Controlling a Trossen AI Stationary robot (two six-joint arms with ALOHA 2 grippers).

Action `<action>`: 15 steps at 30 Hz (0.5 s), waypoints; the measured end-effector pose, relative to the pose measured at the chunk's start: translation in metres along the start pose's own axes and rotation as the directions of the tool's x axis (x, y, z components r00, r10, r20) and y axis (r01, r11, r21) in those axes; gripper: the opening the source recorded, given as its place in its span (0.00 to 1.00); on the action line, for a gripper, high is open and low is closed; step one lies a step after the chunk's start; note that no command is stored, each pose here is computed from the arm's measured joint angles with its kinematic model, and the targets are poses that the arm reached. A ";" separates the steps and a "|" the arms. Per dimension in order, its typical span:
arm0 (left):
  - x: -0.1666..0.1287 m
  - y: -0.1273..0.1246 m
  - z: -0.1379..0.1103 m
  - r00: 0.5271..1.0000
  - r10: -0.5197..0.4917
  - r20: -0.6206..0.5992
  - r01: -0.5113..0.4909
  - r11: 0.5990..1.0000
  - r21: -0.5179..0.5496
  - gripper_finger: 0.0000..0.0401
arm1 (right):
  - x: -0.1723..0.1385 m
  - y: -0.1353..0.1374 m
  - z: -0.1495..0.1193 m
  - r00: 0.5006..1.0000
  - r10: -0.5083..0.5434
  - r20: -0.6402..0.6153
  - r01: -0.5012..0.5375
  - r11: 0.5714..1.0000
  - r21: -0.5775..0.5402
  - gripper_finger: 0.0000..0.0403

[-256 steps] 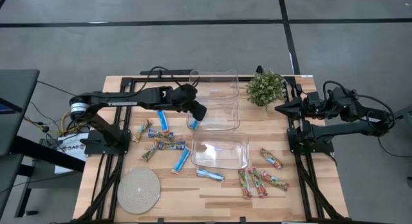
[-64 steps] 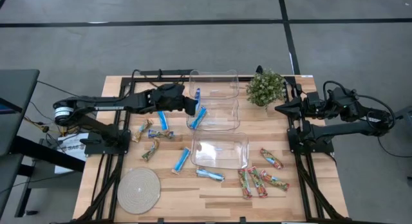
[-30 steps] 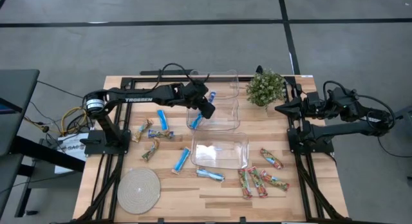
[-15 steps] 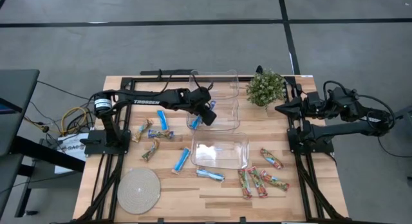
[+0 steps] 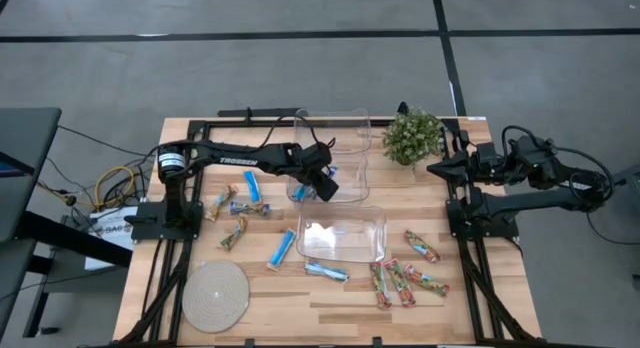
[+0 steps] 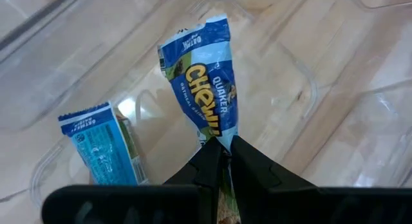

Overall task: Pick and place Granola Bars by type
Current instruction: Put the blue granola bar into the middle transparent bin

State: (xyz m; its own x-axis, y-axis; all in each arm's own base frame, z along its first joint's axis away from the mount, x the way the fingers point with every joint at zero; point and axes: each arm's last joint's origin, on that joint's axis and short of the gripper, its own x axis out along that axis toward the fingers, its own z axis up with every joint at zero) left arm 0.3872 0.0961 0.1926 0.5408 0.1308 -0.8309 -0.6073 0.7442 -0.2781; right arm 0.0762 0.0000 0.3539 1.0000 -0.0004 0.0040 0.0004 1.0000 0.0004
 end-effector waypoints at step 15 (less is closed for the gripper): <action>0.000 0.001 0.001 1.000 -0.015 -0.003 0.015 1.000 -0.020 0.12 | 0.000 0.000 0.000 1.000 0.000 0.000 0.000 1.000 0.000 0.00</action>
State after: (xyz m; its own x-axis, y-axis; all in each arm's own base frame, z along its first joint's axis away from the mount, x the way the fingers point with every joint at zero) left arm 0.3871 0.0976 0.1931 0.5480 0.1177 -0.8282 -0.6106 0.7330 -0.2998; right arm 0.0762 0.0000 0.3539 1.0000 -0.0004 0.0040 0.0004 1.0000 0.0006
